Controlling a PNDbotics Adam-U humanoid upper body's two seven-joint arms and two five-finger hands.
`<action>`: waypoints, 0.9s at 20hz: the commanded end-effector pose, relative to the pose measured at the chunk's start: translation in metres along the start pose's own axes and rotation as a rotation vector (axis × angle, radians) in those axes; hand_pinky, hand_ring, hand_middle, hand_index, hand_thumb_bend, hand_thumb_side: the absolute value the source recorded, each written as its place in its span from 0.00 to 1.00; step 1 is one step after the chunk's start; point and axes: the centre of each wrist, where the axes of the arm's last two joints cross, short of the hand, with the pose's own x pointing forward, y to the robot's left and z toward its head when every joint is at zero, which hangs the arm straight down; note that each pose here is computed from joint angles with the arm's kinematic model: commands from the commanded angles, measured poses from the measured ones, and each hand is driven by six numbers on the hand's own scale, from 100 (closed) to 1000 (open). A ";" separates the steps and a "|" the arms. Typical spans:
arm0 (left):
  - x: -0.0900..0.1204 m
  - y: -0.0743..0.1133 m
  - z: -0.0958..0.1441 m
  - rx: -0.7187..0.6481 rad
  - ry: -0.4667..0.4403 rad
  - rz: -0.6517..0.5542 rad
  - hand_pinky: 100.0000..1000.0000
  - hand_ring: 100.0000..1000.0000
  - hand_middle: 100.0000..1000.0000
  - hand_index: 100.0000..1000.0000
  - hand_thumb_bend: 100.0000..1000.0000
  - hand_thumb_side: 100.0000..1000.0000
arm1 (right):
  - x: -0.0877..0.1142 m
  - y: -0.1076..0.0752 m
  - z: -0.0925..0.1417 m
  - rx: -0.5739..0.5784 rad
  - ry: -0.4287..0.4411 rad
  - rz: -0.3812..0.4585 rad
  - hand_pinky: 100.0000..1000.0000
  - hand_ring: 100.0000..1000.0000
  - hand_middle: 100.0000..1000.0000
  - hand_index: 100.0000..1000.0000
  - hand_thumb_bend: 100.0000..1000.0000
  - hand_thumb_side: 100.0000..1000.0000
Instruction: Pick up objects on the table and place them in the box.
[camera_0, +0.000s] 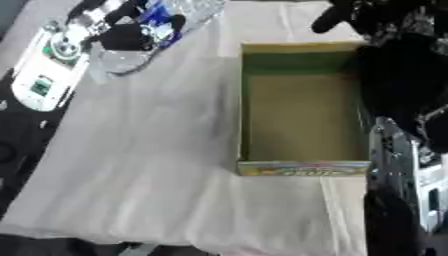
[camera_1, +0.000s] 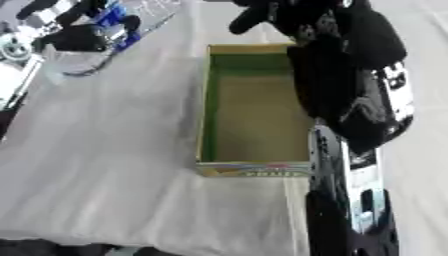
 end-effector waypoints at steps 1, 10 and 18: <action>0.009 0.005 -0.013 -0.006 -0.034 -0.014 0.00 0.16 0.78 0.46 0.00 0.52 | 0.006 0.000 -0.006 -0.015 -0.029 0.013 0.56 0.70 0.84 0.80 0.00 1.00; 0.021 -0.002 -0.036 -0.048 -0.085 -0.015 0.00 0.16 0.77 0.46 0.00 0.51 | 0.011 -0.008 -0.007 -0.060 -0.021 0.077 0.56 0.70 0.84 0.81 0.00 1.00; 0.023 -0.011 -0.044 -0.070 -0.100 0.004 0.00 0.16 0.76 0.47 0.00 0.53 | 0.015 -0.011 -0.007 -0.078 -0.014 0.106 0.56 0.70 0.83 0.81 0.00 1.00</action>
